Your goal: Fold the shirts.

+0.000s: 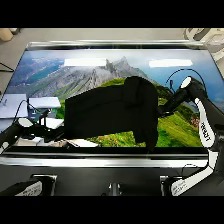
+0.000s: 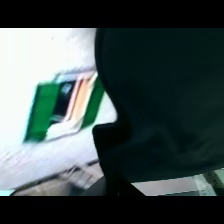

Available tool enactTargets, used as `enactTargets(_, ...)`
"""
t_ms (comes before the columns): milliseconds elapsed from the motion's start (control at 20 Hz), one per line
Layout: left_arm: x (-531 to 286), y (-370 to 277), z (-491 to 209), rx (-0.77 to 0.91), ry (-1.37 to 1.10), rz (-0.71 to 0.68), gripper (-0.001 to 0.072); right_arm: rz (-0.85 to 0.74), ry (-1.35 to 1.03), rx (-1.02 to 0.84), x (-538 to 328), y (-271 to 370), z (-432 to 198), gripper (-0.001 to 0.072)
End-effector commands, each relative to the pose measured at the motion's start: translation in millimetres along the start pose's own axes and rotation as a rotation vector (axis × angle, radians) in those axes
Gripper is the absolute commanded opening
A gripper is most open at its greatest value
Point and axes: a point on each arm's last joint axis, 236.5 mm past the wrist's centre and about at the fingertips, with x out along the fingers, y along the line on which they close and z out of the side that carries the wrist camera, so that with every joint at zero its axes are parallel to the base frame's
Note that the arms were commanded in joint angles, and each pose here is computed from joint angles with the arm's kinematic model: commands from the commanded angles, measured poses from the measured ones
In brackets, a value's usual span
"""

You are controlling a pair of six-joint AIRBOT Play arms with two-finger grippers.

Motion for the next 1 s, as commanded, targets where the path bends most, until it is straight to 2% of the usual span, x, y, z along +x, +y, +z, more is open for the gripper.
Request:
enactTargets(0, -7.1, -7.4, 1.6, 0.014, -0.022, -0.016, 0.0026, 0.026, -0.023, 0.018, 17.2, 3.7, 2.3, 0.0484)
enactTargets(50, -9.3, -9.0, 3.0, 0.019, -0.030, -0.018, 0.0026, 0.028, -0.018, 0.018, 20.9, 4.7, 1.1, 0.0345)
enactTargets(100, -12.3, -11.3, 5.4, 0.025, -0.042, -0.020, 0.0026, 0.030, -0.012, 0.014, 22.4, 7.2, 0.6, 0.0059)
enactTargets(150, -18.1, -15.7, 11.0, 0.039, -0.064, -0.025, 0.0026, 0.033, -0.025, 0.006, 18.4, 9.9, 3.2, 0.0014)
enactTargets(250, -46.7, -36.3, 35.0, 0.117, -0.165, -0.043, 0.0024, -0.034, -0.095, -0.052, -8.8, 9.2, 14.9, 0.0013)
enactTargets(350, -120.2, -84.8, 74.1, 0.251, -0.397, -0.081, 0.0023, -0.204, -0.269, -0.129, -79.4, 11.8, 40.4, 0.0012)
enactTargets(450, -245.5, -156.0, 97.3, 0.429, -0.754, -0.133, 0.0024, -0.425, -0.569, -0.286, -198.3, 43.5, 69.8, 0.0013)
enactTargets(550, -405.4, -228.4, 69.8, 0.585, -1.189, -0.204, 0.0025, -0.720, -0.960, -0.432, -357.6, 110.1, 62.3, 0.0011)
enactTargets(600, -477.5, -255.0, 35.4, 0.648, -1.389, -0.243, 0.0024, -0.862, -1.162, -0.475, -433.9, 152.4, 36.3, 0.0011)
enactTargets(700, -590.3, -287.8, -56.1, 0.743, -1.725, -0.339, 0.0025, -1.106, -1.511, -0.544, -548.3, 245.9, -56.0, 0.0011)
enactTargets(800, -641.6, -296.4, -135.5, 0.810, -1.905, -0.400, 0.0025, -1.209, -1.717, -0.589, -586.3, 315.4, -144.3, 0.0011)
enactTargets(950, -644.5, -292.9, -175.0, 0.847, -1.934, -0.403, 0.0025, -1.299, -1.750, -0.603, -584.1, 348.1, -211.2, 0.0011)
